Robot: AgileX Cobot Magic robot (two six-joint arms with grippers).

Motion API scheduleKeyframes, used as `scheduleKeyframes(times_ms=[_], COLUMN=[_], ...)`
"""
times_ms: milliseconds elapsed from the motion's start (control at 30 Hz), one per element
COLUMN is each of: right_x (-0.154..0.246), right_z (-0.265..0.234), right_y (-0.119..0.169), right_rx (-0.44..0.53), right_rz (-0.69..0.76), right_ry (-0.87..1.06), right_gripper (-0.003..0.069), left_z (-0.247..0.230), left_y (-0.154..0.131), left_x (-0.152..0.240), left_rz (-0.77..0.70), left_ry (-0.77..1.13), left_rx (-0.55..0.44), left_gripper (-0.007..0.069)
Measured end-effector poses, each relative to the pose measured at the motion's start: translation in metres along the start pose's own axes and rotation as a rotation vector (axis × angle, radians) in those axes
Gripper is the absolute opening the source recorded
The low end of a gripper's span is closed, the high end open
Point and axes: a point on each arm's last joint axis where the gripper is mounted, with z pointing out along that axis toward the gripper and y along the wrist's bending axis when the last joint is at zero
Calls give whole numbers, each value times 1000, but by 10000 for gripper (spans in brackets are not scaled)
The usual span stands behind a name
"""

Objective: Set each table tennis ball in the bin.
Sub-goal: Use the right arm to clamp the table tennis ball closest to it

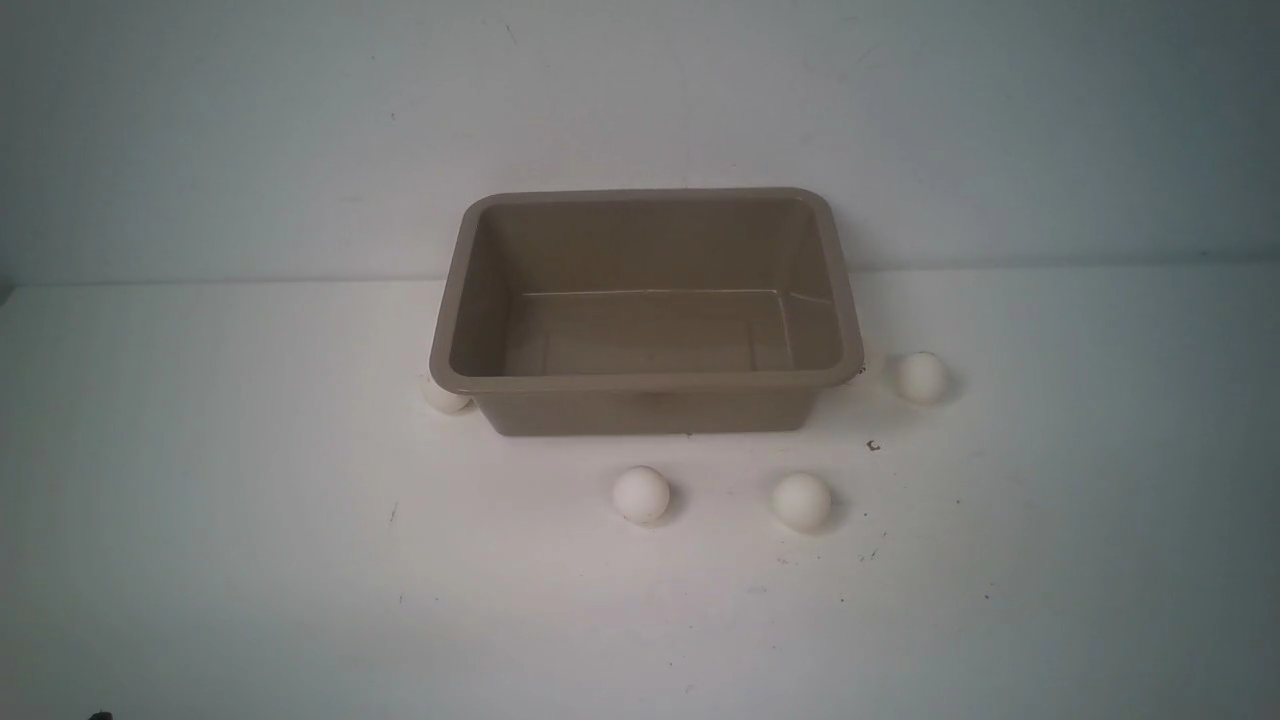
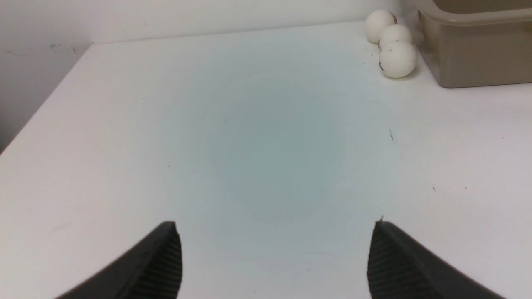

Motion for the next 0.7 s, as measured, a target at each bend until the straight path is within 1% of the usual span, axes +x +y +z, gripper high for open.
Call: scheduleKeyframes(times_ms=[200,300,433,467,500,533,567,600,700], right_x=[1,2,7,8,9,10,10,11,12], right_z=[0,0,0,0,-1,-1,-1,0,8], right_y=[0,1,5,6,7,9,10,11,10], right_rx=[-3,-12,-54,-70,-78,-101,-110,-127,-141], right_rz=[1,6,-24,-38,-43,-56,-56,-60,-48], right_ry=[9,24,79,91,96,106,107,118,178], right_gripper=[243,243,243,243,243,243,243,243,243], left_z=[0,0,-1,-1,-1,-2,-2,-3,-4], left_y=[0,-2,-5,-6,-6,-7,-7,-7,-3], left_x=[0,-2,-10,-12,-13,-16,-17,-22,-28], left_rz=[-1,-64,-235,-303,-317,-424,-465,-571,-712], left_ry=[0,-22,-107,-128,-131,-160,-173,-216,-290], left_rx=[1,23,71,87,91,115,124,141,148], left_gripper=[542,542,542,542,542,542,542,542,542])
